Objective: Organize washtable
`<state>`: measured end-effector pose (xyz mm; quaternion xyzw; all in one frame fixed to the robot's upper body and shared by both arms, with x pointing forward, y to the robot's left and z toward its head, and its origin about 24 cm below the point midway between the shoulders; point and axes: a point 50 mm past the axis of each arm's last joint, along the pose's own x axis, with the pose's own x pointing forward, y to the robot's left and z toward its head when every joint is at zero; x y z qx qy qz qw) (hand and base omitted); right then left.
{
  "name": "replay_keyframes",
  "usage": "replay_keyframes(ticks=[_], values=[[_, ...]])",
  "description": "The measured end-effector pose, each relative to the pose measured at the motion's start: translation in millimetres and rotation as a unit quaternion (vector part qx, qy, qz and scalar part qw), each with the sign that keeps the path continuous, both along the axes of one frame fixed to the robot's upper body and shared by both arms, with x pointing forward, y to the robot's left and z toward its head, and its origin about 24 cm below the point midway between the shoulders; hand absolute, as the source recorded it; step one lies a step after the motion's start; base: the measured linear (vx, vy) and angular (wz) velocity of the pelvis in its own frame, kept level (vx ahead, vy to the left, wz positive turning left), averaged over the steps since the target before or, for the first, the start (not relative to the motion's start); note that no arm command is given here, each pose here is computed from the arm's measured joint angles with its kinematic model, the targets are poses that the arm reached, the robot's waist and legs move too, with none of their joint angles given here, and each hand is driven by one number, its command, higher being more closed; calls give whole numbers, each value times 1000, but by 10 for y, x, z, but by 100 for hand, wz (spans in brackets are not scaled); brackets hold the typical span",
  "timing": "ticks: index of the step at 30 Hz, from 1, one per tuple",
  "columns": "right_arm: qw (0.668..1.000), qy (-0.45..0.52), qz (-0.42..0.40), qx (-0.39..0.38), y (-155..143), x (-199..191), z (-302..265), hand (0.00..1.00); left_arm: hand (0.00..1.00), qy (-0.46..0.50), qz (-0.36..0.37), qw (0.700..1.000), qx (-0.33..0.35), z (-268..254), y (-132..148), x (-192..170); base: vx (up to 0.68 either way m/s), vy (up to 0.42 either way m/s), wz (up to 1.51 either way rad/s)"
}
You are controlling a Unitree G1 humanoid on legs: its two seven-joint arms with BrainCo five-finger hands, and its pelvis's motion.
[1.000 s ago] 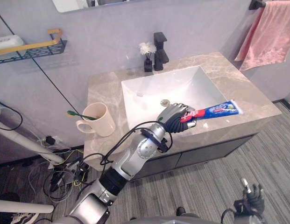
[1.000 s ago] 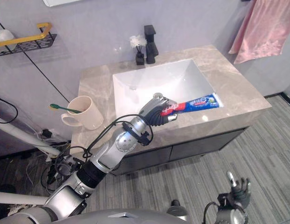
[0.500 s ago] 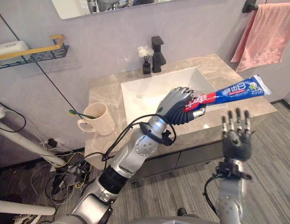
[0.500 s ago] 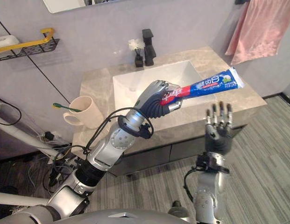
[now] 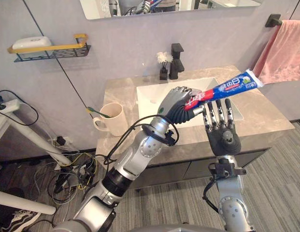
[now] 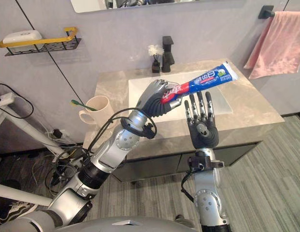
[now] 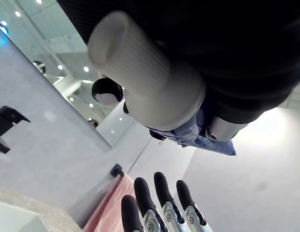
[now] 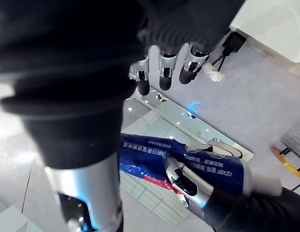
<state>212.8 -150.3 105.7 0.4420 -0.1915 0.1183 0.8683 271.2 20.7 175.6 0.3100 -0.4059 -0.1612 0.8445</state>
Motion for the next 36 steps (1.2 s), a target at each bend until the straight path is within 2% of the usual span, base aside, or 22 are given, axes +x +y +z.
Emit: replay_keyframes(ticks=[9,18,36], values=[[1000,-22,-6,-1,-7,88,128,0,100,13,4,1000,6,-76,11,15,0,0,0],[999,-23,-37,20,-132,112,166,0,100,34,-19,999,18,-230,-58,-81,0,0,0],[998,-28,-39,43,-141,154,190,0,100,54,-89,993,50,-407,-271,-298,-4,-1,3]])
